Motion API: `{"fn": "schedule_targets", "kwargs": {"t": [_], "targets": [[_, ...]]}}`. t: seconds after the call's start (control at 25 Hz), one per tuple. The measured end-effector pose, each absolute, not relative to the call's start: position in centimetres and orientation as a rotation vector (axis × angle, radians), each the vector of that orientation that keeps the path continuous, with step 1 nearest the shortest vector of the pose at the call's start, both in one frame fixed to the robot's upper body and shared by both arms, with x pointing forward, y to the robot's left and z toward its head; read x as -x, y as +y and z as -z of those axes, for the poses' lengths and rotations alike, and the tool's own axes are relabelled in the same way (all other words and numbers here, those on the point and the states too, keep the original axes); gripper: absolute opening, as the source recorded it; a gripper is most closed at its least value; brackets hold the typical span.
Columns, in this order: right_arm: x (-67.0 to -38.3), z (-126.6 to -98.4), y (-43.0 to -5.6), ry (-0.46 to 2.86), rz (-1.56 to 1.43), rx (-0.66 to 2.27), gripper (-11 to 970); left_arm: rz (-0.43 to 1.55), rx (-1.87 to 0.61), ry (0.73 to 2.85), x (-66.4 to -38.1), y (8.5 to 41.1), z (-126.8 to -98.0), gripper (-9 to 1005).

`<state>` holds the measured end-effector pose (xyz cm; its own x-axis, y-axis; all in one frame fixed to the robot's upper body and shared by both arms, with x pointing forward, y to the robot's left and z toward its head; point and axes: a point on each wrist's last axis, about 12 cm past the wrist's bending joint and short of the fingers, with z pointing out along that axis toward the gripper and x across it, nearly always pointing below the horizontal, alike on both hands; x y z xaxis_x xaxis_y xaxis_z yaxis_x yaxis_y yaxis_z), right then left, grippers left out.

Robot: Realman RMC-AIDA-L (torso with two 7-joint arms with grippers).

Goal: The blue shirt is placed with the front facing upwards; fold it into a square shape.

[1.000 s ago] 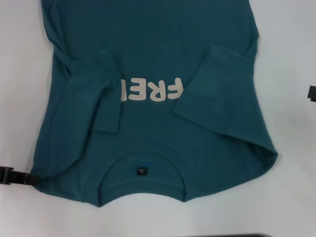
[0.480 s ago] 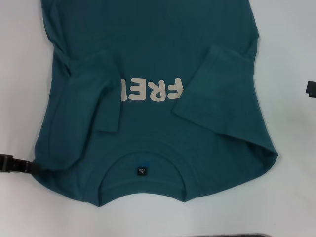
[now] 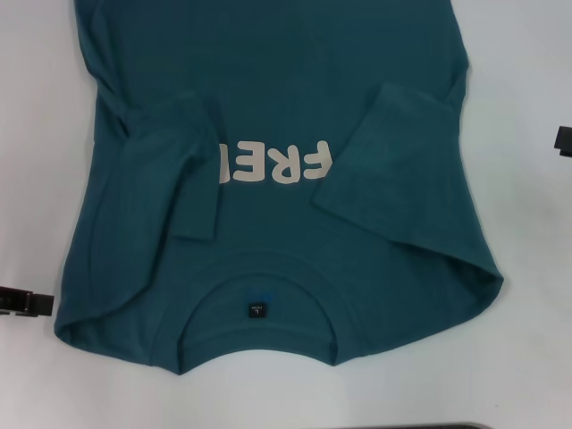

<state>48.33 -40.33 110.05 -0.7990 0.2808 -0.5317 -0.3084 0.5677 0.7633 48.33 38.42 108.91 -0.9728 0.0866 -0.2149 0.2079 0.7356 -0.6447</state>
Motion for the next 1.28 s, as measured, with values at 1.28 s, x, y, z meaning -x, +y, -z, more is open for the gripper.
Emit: {"fn": "schedule_targets", "kwargs": {"t": [1.28], "targets": [[-48.7,-110.4,-40.5,2.164,-1.22,0.017,542,1.064,-0.333,2.828,-49.9,35.4,-107.7,391]]}}
